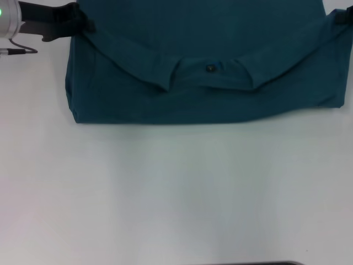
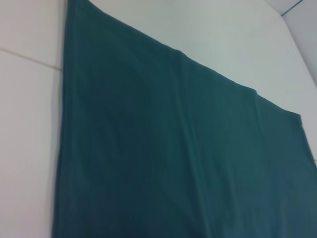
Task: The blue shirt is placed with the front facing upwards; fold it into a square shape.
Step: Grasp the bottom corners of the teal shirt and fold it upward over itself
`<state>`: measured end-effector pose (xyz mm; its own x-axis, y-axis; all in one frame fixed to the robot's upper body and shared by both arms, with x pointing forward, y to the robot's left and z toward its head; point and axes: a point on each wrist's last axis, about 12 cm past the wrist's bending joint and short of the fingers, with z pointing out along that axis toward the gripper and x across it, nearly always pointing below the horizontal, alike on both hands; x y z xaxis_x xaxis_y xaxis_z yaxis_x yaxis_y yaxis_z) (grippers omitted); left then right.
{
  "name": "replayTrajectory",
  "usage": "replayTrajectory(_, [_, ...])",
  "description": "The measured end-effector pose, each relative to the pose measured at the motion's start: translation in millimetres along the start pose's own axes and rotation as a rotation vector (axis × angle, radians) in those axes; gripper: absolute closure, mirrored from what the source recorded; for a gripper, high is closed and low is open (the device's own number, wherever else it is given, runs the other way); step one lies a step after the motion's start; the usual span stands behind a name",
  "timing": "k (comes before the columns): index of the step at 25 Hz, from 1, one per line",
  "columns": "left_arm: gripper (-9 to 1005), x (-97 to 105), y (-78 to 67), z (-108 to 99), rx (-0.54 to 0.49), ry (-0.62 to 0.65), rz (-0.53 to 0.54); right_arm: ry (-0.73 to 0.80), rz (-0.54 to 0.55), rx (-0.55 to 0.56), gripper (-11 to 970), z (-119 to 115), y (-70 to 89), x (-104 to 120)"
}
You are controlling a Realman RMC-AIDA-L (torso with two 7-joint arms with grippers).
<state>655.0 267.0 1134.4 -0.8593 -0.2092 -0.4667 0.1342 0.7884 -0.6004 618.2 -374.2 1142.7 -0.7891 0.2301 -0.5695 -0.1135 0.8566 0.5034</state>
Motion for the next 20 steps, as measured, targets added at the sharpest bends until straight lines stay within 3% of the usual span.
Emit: replayTrajectory(20, [948,-27,-25.3,14,-0.054,-0.092,0.105,-0.073,-0.072,0.105,934,23,10.6,-15])
